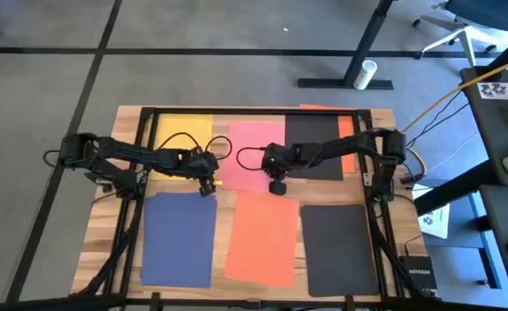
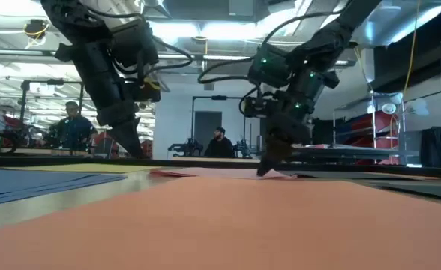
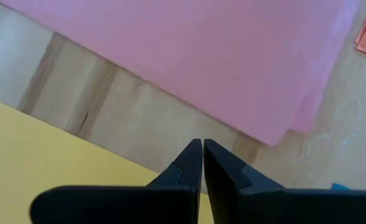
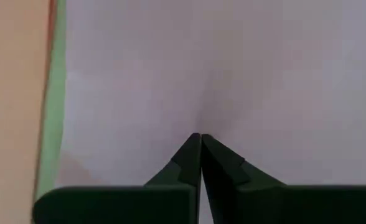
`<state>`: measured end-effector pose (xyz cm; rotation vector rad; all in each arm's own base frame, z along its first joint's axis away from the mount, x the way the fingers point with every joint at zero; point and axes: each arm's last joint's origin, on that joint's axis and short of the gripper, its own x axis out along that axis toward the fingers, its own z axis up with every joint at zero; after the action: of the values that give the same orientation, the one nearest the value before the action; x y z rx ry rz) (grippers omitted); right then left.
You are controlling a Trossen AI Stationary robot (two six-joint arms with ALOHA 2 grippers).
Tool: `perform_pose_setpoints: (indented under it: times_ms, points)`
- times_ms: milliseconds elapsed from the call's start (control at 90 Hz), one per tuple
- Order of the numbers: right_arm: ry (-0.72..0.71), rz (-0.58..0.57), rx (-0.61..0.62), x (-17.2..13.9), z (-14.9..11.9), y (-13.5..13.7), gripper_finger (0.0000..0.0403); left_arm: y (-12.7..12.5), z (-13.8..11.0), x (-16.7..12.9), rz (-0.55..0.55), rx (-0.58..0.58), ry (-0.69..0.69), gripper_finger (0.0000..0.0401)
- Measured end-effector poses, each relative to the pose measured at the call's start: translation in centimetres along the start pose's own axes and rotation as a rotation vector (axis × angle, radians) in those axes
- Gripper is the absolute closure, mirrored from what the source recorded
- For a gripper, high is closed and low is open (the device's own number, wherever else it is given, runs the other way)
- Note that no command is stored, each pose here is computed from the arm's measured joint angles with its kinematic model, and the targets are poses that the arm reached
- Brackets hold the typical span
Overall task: Organize paper
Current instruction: Adjust the stacked pink papers on the table
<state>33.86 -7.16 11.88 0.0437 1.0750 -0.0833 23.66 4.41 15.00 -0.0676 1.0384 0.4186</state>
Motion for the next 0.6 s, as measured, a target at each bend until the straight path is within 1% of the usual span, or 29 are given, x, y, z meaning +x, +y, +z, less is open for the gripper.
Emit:
perform_pose_setpoints:
  times_ms: [278, 378, 478, 600]
  points:
    - [-0.058, 0.004, -0.01, 0.1, 0.2, -1.7, 0.0403, 0.0, 0.0, 0.0, 0.0, 0.0, 0.0, 0.0401]
    - [-0.058, 0.002, -0.029, 0.0, 0.4, -1.8, 0.0403, 0.0, 0.0, 0.0, 0.0, 0.001, 0.0, 0.0401]
    - [-0.015, 0.01, -0.044, -0.7, 0.9, -1.7, 0.0403, 0.0, 0.0, 0.0, 0.0, 0.011, 0.003, 0.0401]
    - [-0.01, 0.026, -0.07, -2.7, 2.3, -1.3, 0.0403, 0.0, 0.0, 0.0, 0.0, 0.031, 0.002, 0.0401]
